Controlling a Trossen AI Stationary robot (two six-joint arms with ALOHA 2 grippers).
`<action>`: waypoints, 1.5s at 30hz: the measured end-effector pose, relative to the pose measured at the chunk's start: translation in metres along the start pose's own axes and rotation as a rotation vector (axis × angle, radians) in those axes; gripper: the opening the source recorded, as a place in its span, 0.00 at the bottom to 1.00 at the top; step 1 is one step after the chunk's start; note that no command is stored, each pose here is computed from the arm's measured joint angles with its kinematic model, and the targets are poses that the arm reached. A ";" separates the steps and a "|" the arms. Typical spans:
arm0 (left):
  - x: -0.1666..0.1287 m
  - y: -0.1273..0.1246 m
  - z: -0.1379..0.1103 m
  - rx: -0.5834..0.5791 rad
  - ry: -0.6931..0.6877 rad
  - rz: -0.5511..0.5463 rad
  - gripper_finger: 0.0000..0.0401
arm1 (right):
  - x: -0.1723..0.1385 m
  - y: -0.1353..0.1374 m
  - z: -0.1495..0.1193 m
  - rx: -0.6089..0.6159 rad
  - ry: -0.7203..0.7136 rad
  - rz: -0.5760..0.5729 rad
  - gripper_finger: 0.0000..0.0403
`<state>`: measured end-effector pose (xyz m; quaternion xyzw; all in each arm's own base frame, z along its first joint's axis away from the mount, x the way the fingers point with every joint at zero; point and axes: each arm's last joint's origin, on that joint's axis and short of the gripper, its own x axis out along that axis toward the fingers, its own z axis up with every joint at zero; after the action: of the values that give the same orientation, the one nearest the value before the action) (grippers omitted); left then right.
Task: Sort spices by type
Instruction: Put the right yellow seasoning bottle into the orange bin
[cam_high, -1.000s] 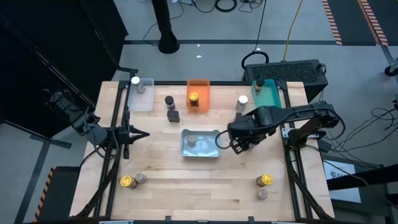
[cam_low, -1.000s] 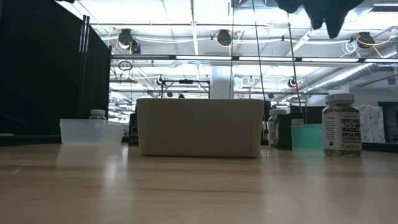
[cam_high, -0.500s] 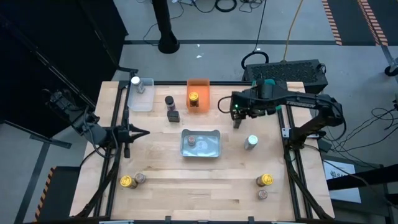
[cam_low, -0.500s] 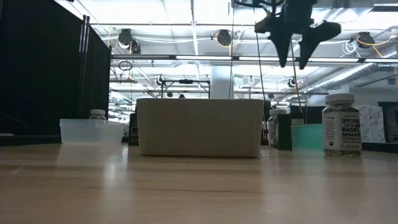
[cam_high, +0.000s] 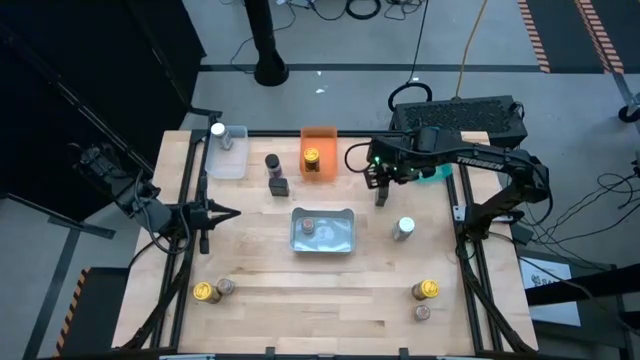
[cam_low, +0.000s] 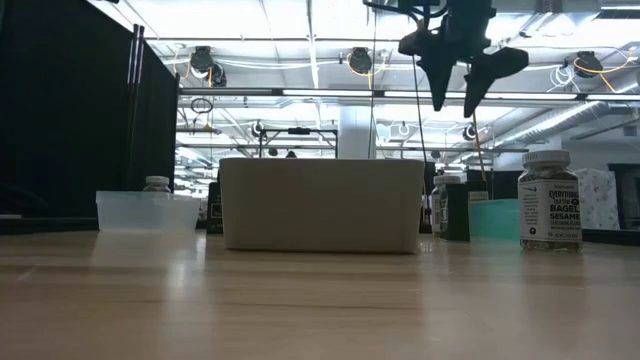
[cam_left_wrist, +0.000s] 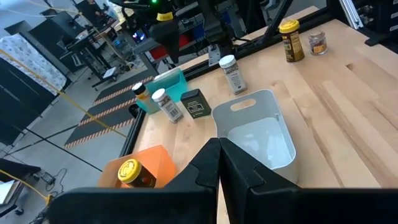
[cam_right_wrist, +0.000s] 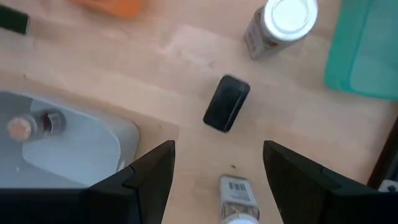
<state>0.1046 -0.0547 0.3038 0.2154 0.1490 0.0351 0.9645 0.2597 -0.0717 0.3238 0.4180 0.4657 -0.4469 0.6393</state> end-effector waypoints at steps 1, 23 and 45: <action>0.000 0.000 0.000 0.000 0.000 0.000 0.04 | 0.000 0.000 0.001 0.015 -0.008 -0.002 0.56; 0.000 0.000 0.000 0.000 0.000 0.000 0.04 | 0.003 -0.025 0.023 0.049 0.144 -0.016 0.56; 0.000 0.000 0.000 -0.002 0.000 -0.001 0.04 | 0.004 -0.024 0.025 0.174 0.089 -0.033 0.56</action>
<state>0.1046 -0.0547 0.3037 0.2146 0.1493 0.0349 0.9646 0.2427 -0.1026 0.3230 0.4838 0.4600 -0.4771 0.5716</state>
